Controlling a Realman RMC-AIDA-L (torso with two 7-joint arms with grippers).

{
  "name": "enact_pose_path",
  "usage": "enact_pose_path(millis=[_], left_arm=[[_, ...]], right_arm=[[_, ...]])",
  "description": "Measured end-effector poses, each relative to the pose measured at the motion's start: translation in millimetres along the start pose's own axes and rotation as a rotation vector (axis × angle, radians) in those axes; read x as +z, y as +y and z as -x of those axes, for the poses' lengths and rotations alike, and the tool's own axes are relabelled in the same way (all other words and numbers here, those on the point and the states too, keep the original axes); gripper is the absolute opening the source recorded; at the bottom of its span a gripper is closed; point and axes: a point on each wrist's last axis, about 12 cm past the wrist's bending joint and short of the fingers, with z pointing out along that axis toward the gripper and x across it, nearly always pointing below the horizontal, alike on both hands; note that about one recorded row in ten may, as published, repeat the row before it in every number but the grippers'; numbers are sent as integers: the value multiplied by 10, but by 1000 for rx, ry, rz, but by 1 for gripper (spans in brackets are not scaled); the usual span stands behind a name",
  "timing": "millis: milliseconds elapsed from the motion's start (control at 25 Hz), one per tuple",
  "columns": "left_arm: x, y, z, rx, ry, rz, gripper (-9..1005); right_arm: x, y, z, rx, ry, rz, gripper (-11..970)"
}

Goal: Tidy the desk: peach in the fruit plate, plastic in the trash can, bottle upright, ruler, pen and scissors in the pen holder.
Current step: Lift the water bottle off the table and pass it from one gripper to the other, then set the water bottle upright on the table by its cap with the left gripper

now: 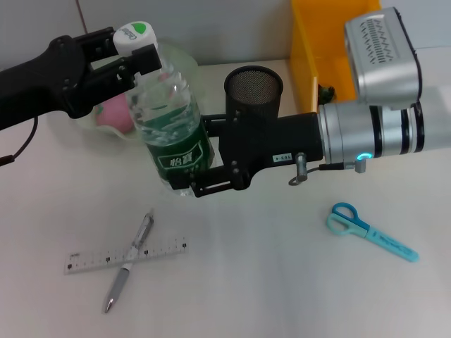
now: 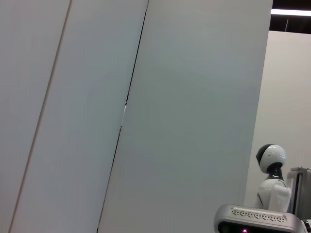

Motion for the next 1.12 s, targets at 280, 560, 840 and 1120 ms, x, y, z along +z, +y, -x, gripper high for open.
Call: enact_pose_path(millis=[280,560,840,1120], left_arm=[[-1,2,6,2,-4,2,444],[3,15,30,7,-9,3,444],[13,35,67,17,-12,4,444],[4,47,92,23,-20,11,444]], right_arm=[[-2,0,-65,10,17,-15,761],[-19,3,-106,14,28,-26,761],[-32,-10,-144,20,42,-47,761],[-26,-9,-149,16,53,-45,762]])
